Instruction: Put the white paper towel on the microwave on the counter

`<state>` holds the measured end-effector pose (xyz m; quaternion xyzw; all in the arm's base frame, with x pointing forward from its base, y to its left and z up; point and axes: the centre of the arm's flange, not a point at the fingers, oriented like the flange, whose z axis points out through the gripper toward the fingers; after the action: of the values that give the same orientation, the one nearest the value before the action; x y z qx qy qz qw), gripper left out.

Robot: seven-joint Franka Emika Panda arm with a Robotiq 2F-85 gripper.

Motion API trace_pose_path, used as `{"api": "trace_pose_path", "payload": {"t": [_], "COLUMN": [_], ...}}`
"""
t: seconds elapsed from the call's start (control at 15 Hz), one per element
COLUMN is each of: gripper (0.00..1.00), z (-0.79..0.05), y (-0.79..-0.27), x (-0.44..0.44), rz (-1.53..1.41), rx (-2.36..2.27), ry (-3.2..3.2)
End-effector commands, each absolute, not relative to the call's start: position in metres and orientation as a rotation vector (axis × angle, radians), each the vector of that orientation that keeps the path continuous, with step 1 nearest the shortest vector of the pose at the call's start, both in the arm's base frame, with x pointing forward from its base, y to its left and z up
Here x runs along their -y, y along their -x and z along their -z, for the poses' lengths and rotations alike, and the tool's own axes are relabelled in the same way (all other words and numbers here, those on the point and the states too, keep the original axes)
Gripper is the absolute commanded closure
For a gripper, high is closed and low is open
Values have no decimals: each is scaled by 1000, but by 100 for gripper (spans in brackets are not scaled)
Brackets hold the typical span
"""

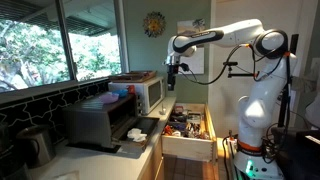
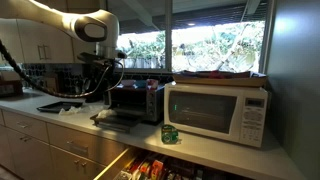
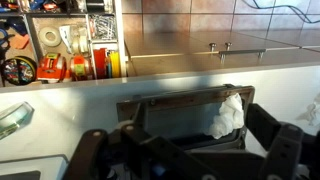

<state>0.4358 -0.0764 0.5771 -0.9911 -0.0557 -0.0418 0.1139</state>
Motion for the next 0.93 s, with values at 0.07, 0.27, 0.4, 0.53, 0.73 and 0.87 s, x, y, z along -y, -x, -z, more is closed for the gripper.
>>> {"api": "trace_pose_path", "payload": {"t": [0.07,0.27,0.4,0.53,0.73,0.87], "gripper": [0,0,0,0,0,0], "z": [-575,-561,-541,-524,-509,-503], "y": [-442,-478,-512,-537,-552,-538], "x": [74,48,15,-23,-69,-67], "rz": [128,91,58,40,78,44], "rx": [179,285,415,598,819,731], "ry": [2903,2910,2926,2918,2857,2894]}}
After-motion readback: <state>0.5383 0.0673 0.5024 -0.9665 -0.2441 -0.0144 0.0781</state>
